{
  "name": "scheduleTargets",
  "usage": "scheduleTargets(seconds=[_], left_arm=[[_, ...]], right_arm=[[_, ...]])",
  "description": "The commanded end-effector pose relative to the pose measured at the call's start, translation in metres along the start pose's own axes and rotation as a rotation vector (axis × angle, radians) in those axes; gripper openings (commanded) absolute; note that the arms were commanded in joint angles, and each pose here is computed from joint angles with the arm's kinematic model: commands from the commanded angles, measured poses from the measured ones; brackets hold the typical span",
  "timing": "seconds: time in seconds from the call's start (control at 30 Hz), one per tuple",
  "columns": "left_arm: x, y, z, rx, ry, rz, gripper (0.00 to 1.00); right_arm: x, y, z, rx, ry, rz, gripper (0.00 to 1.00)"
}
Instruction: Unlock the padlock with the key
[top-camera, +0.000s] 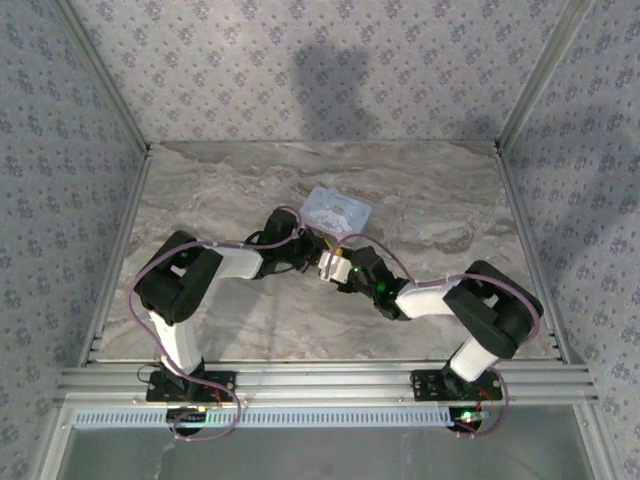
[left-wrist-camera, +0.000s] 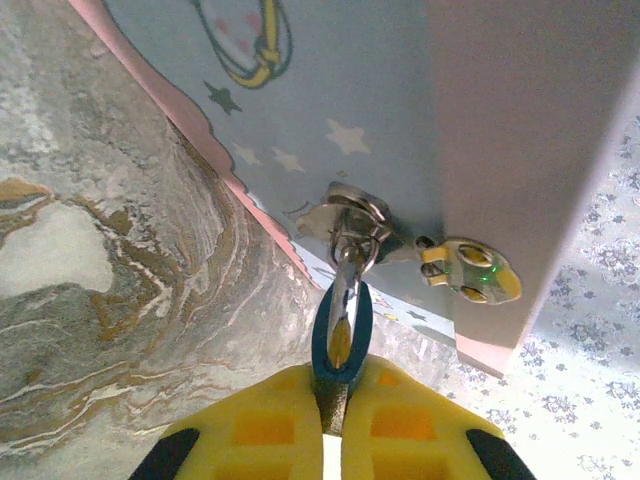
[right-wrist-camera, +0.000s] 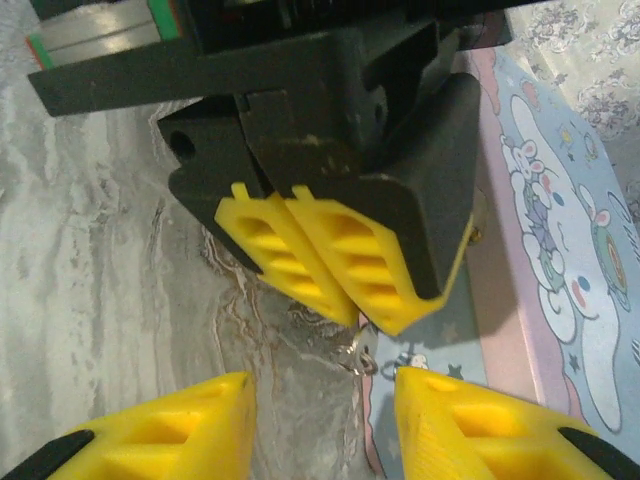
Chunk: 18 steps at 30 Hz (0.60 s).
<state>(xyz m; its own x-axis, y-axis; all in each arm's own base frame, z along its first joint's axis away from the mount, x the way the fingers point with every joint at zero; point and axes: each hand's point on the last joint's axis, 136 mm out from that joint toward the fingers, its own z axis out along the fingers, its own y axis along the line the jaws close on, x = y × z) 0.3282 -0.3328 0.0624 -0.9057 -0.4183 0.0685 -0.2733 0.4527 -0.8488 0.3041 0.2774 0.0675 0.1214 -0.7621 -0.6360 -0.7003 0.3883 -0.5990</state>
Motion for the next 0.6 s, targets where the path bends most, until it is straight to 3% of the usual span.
scheduleTargets(seconds=[0.0,0.4,0.57], left_arm=[[0.006,-0.021,-0.003,0.041,0.022,0.011,0.00],[0.006,-0.022,-0.003,0.041,0.025,0.009,0.00],[0.006,-0.024,-0.003,0.045,0.026,0.010,0.00]], right_arm=[[-0.010,-0.011,0.009,0.044,-0.036,-0.011,0.41],[0.003,-0.018,0.021,0.062,-0.018,0.048,0.39],[0.008,-0.019,0.026,0.075,-0.009,0.062,0.33]])
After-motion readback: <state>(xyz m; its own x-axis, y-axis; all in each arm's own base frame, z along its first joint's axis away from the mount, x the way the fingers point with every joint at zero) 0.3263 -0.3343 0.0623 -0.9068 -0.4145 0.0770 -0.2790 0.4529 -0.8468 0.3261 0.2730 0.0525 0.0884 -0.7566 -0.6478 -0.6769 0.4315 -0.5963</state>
